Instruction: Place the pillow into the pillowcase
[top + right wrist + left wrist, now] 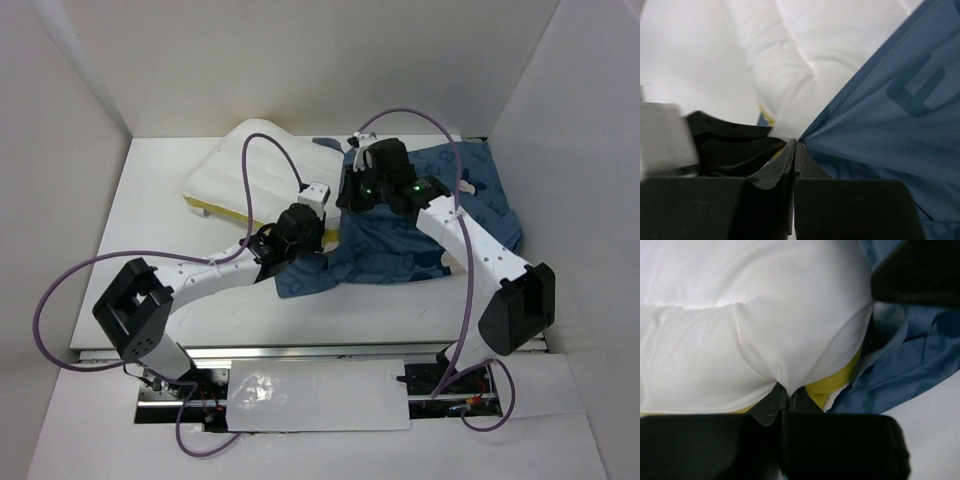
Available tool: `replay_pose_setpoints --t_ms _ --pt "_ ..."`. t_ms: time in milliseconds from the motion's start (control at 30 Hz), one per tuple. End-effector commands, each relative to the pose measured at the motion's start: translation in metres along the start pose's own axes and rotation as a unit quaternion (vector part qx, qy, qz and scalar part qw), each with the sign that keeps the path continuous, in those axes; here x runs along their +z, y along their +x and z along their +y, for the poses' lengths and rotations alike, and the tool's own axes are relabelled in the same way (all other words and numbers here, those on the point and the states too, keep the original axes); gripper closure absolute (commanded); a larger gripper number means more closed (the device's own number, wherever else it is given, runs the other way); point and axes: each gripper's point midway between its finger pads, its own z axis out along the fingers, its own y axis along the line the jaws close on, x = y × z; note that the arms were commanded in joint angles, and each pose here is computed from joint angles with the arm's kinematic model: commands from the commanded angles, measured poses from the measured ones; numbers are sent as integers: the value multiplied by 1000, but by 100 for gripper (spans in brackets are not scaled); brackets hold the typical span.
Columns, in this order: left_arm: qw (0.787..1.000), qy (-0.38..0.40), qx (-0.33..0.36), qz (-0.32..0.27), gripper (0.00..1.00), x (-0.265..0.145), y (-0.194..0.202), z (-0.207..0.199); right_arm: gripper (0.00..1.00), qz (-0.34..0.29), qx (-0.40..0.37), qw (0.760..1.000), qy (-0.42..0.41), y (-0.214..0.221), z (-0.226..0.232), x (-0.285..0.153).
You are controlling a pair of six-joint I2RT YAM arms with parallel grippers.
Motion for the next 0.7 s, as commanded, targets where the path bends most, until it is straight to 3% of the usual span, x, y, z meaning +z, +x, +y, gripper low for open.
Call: replay_pose_setpoints --t_ms 0,100,233,333,533,567,667 --pt "980 43 -88 -172 100 4 -97 -37 100 -37 -13 992 -116 -31 62 -43" --pt "978 43 -95 -182 100 25 -84 -62 100 -45 -6 989 -144 -45 71 -41" --pt "962 66 -151 -220 100 20 -88 -93 100 -18 20 987 -157 -39 66 -26" --pt "949 18 -178 -258 100 10 -93 -76 100 -19 32 991 -127 -42 43 -30" --pt "945 14 -184 -269 100 0 -108 -49 100 -34 56 996 -68 -37 1 -32" --pt "949 9 -174 -262 97 8 -106 -51 100 -29 58 996 -62 -34 -2 -27" --pt "963 0 -158 -217 54 26 -96 -56 100 -13 76 996 -39 -26 -24 -13"
